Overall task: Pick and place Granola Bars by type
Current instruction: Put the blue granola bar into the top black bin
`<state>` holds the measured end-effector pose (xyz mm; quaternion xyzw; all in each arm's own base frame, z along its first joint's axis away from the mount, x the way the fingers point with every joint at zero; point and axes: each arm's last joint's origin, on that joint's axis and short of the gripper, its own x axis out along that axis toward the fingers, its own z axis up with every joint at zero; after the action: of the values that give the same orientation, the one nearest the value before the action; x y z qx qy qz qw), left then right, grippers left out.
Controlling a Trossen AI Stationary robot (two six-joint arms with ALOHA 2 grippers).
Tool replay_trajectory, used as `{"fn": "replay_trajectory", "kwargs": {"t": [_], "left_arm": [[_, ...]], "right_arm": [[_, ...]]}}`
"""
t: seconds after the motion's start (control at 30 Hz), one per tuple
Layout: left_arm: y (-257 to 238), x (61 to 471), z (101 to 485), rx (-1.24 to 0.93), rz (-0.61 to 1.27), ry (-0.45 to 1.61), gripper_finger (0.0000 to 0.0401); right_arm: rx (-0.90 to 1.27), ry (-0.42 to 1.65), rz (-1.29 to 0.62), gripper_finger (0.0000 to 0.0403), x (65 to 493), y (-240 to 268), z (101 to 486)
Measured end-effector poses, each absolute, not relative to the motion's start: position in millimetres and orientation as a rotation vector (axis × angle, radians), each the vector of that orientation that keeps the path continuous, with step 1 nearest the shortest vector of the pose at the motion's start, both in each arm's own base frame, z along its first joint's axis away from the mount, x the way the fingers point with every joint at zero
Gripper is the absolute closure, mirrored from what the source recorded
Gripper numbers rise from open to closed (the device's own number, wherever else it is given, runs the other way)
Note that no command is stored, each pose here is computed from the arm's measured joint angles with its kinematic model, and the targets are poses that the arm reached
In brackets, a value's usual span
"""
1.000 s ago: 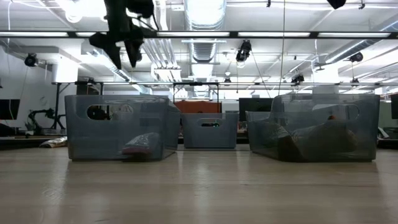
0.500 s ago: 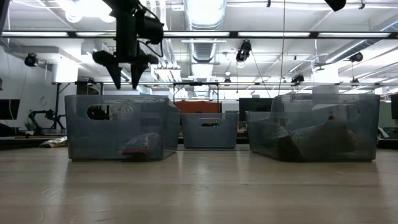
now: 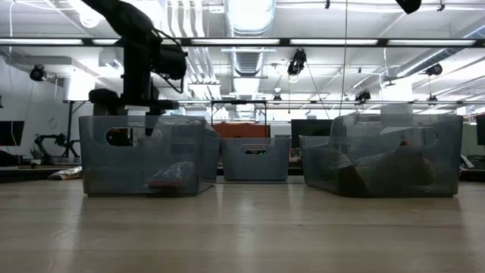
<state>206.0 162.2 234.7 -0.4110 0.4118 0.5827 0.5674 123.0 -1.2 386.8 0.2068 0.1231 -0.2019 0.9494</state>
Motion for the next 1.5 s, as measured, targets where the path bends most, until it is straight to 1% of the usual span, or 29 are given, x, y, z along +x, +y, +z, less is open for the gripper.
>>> {"fn": "replay_trajectory", "kwargs": {"t": [0.2, 0.3, 0.43, 0.57, 0.83, 1.1, 1.33, 1.5], "left_arm": [[154, 207, 221, -0.995, 1.372, 0.934, 0.0166], [154, 210, 215, -1.014, 1.376, 0.886, 0.0166], [153, 209, 206, -1.02, 1.409, 0.841, 0.0166], [150, 204, 195, -1.018, 1.431, 0.859, 0.0166], [149, 202, 175, -1.052, 1.44, 0.77, 0.0166], [147, 199, 165, -1.054, 1.45, 0.742, 0.0166], [149, 200, 159, -1.013, 1.429, 0.691, 0.0166], [147, 196, 153, -1.021, 1.441, 0.698, 0.0166]], "right_arm": [[0.422, 0.251, -0.411, 0.0394, 123, -1, 387], [0.423, 0.251, -0.412, 0.0394, 123, -1, 387], [0.424, 0.25, -0.412, 0.0394, 123, -1, 387], [0.425, 0.25, -0.412, 0.0394, 123, -1, 387], [0.424, 0.25, -0.413, 0.0394, 123, -1, 387], [0.425, 0.249, -0.412, 0.0394, 124, -1, 387], [0.443, 0.245, -0.415, 0.0394, 124, -1, 387], [0.457, 0.243, -0.417, 0.0394, 124, -1, 387]]}}
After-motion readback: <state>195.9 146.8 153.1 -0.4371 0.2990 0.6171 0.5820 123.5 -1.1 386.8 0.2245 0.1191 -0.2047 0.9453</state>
